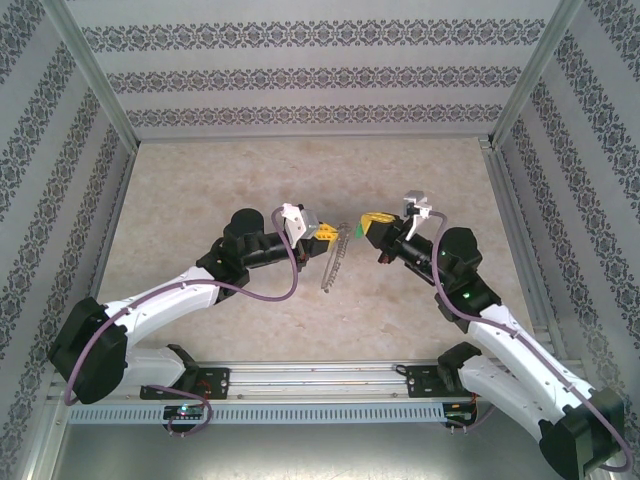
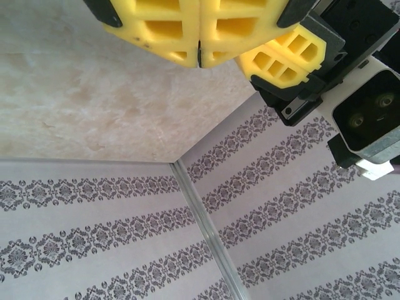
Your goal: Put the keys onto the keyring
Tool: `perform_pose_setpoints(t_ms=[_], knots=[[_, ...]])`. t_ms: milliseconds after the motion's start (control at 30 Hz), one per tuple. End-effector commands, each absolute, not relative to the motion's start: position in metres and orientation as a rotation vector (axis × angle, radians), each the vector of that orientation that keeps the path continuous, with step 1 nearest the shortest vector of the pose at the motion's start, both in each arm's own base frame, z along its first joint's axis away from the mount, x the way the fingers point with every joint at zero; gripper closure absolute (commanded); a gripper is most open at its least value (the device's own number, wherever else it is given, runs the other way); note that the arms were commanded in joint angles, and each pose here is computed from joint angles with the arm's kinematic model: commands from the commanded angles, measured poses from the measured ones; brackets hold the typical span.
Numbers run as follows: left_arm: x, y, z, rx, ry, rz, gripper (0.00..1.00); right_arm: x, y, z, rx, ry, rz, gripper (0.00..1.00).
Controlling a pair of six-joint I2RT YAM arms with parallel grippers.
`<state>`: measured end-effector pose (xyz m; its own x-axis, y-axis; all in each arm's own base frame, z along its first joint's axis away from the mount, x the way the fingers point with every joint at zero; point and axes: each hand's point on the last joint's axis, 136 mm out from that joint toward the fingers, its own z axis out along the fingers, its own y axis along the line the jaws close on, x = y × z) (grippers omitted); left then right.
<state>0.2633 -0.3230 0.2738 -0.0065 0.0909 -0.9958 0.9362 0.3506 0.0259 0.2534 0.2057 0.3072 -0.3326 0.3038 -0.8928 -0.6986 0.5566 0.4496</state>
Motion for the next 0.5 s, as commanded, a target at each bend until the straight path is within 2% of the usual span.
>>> perform_pose_setpoints(t_ms=[0, 467], knots=[[0.253, -0.326, 0.304, 1.005, 1.314, -0.908, 1.00, 0.253, 0.203, 0.291, -0.314, 1.661, 1.066, 1.00], [0.257, -0.322, 0.304, 0.967, 1.303, -0.882, 1.00, 0.263, 0.177, 0.182, -0.124, 1.979, 0.895, 1.00]])
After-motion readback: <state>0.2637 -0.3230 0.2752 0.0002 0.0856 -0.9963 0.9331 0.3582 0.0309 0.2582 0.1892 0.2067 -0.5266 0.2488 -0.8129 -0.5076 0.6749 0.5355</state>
